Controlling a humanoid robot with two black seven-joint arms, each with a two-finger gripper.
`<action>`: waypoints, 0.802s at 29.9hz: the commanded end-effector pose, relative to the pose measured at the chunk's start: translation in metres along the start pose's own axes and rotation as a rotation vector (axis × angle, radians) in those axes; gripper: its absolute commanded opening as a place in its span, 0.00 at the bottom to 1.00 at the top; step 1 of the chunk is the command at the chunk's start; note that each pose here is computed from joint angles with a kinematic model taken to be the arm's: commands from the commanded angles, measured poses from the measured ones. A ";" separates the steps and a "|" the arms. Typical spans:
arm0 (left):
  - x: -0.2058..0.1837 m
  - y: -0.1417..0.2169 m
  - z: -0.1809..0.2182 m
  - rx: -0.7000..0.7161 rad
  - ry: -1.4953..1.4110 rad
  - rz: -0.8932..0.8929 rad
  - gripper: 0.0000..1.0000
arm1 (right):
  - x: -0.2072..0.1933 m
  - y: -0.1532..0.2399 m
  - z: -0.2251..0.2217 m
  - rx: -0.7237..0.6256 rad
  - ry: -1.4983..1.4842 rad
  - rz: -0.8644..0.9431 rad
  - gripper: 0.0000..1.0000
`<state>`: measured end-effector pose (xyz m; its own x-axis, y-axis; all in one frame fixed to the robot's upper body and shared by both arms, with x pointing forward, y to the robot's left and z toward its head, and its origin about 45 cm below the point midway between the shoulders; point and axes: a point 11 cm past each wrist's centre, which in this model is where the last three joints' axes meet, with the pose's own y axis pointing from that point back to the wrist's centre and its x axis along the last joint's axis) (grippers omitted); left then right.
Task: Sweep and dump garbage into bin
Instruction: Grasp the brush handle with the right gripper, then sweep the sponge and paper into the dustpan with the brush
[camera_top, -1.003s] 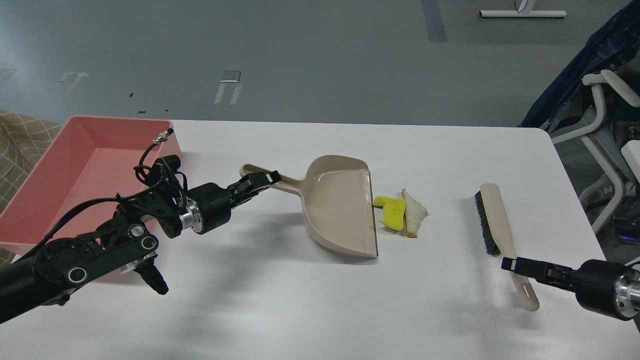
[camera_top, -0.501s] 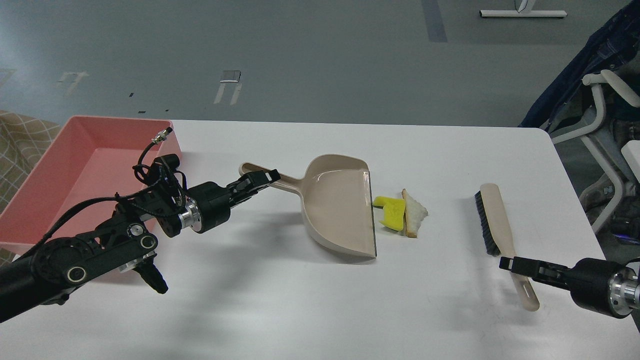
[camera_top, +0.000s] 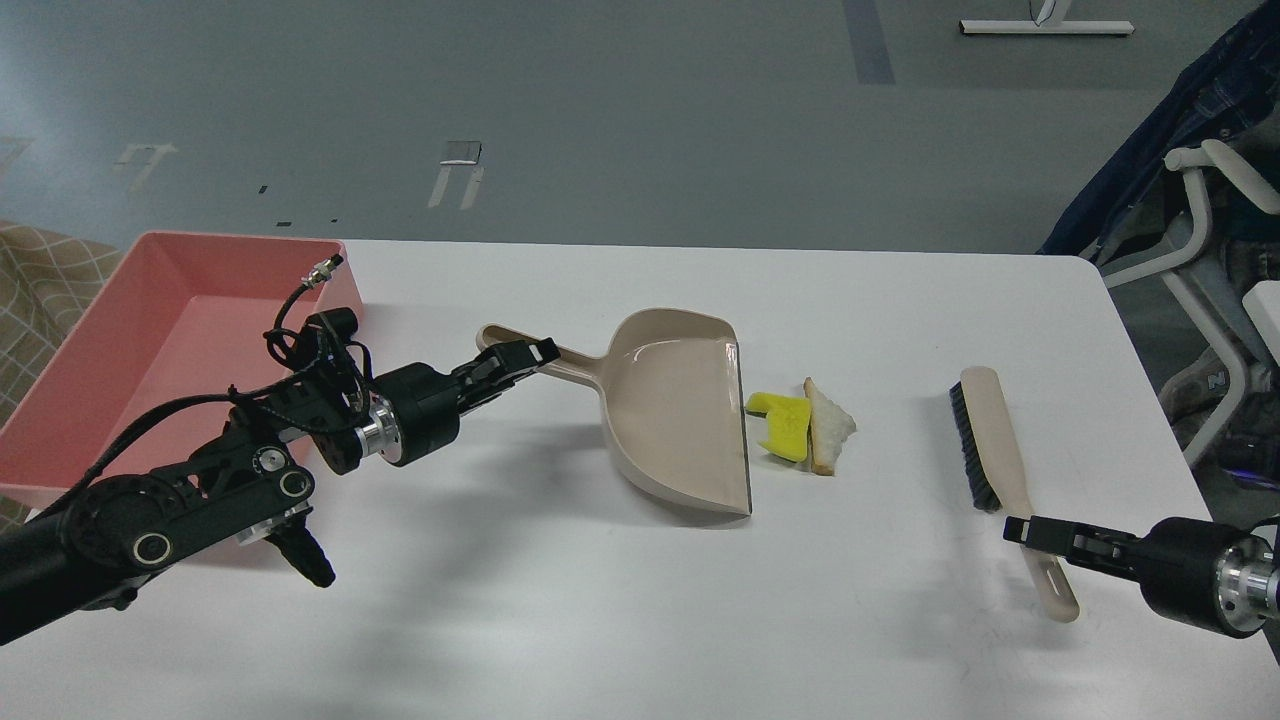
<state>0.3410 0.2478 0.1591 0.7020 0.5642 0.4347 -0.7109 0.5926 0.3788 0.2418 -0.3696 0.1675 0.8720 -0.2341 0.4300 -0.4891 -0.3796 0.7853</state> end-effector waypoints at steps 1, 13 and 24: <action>0.001 0.000 0.000 -0.001 0.000 0.002 0.00 | -0.002 0.000 -0.002 0.005 0.001 -0.006 0.20; 0.001 0.000 0.000 0.000 0.000 0.003 0.00 | 0.000 0.003 -0.007 -0.005 0.011 -0.002 0.00; -0.002 -0.001 0.000 0.000 -0.003 -0.010 0.00 | 0.008 0.007 -0.013 -0.013 0.028 0.017 0.00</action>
<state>0.3412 0.2472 0.1595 0.7036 0.5616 0.4354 -0.7091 0.5944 0.3794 0.2455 -0.3635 0.1833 0.8635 -0.2163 0.4557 -0.5044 -0.3686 0.7808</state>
